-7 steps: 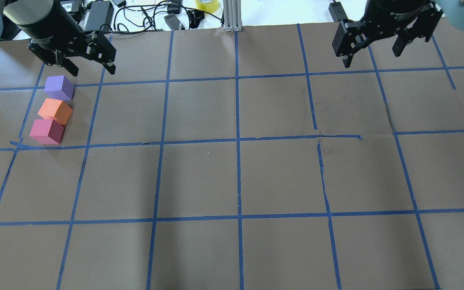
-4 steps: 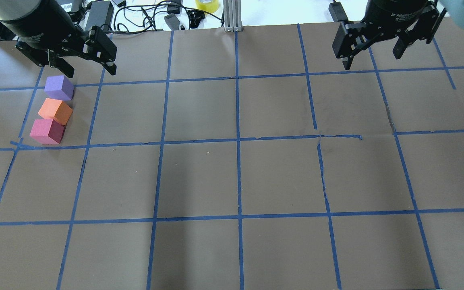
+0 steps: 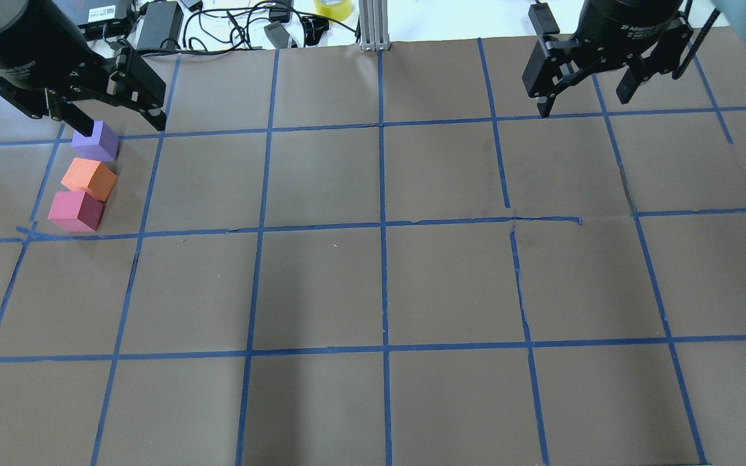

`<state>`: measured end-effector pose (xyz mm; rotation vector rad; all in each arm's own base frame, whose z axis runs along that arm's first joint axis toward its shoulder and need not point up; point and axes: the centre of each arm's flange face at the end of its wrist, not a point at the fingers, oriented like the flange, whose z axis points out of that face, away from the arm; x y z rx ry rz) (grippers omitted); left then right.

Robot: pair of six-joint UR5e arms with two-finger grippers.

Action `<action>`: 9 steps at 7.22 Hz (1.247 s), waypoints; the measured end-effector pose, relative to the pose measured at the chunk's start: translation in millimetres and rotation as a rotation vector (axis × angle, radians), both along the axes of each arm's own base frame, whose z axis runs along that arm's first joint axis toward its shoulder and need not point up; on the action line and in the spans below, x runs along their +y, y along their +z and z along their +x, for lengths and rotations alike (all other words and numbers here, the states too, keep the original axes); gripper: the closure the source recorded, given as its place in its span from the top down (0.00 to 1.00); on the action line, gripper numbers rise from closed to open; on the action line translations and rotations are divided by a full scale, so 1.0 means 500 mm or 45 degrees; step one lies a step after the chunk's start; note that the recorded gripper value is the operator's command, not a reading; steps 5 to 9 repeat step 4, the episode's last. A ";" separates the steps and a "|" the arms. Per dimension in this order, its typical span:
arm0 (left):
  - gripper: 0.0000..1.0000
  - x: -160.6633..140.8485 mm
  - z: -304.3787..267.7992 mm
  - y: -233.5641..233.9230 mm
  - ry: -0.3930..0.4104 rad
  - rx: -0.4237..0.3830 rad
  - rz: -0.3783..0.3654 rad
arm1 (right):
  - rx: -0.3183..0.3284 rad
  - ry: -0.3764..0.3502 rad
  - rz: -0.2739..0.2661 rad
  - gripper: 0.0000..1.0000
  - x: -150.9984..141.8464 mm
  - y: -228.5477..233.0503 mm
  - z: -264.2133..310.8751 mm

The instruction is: Arrange blocks in a line

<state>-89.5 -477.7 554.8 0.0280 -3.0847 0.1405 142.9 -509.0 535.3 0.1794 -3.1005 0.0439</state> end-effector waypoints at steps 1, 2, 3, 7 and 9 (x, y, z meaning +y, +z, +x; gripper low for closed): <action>0.92 0.012 0.002 0.005 0.031 -0.003 0.025 | -0.017 0.000 0.004 1.00 0.002 0.000 0.003; 0.92 0.028 0.006 0.008 0.048 -0.026 0.054 | -0.023 -0.001 0.008 1.00 0.002 -0.001 0.003; 0.92 0.035 0.010 0.005 0.053 -0.057 0.075 | -0.025 -0.003 0.010 1.00 0.002 -0.002 0.002; 0.92 0.035 0.012 0.000 0.052 -0.068 0.086 | -0.025 -0.005 0.012 1.00 0.002 -0.003 0.002; 0.92 0.035 0.012 0.000 0.052 -0.068 0.086 | -0.025 -0.005 0.012 1.00 0.002 -0.003 0.002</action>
